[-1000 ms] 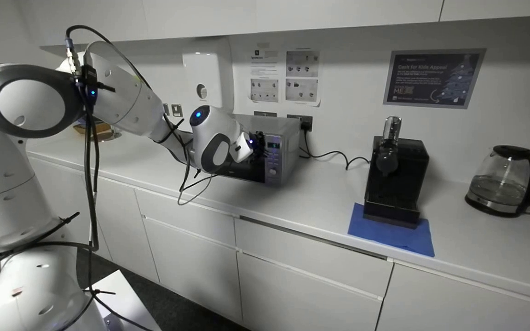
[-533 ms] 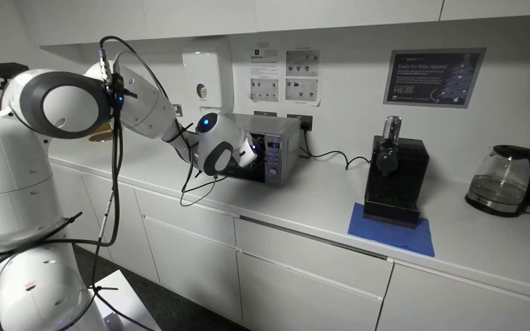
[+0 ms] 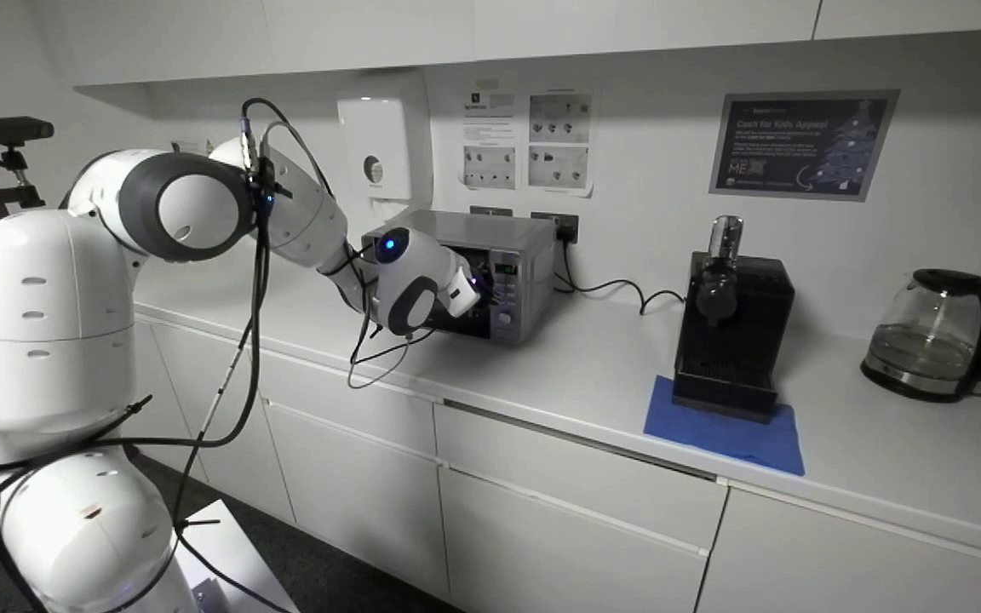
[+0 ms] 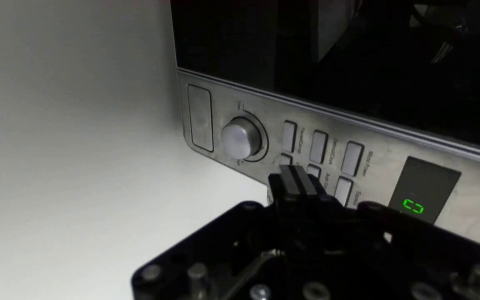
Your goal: Press a button on the microwave
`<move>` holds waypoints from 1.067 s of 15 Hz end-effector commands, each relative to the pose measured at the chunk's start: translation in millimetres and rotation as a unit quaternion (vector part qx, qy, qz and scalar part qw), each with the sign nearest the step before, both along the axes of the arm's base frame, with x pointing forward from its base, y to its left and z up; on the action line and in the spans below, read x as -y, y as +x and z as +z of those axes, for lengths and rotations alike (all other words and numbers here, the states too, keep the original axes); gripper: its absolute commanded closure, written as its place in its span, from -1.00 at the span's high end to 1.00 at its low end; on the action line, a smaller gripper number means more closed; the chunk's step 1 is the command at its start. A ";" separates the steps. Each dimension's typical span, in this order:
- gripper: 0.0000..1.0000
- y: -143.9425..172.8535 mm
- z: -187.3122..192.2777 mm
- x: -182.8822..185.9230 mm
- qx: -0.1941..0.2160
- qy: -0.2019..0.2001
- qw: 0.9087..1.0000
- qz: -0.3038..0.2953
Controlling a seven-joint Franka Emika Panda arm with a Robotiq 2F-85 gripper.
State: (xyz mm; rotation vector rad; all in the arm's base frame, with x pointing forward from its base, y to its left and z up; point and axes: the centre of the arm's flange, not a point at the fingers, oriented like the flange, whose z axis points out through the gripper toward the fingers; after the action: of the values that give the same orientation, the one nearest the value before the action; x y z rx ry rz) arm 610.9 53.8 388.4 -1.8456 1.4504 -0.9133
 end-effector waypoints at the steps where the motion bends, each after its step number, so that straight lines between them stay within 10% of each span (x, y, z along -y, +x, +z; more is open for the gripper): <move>1: -1.00 16.7 1.6 -27.0 0.028 -0.017 0.999 0.000; 16: -1.00 26.8 1.6 -34.7 0.039 -0.044 0.998 0.003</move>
State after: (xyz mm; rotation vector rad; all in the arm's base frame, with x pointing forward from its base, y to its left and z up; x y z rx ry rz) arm 629.4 87.1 381.7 -1.8935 1.3891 -0.9904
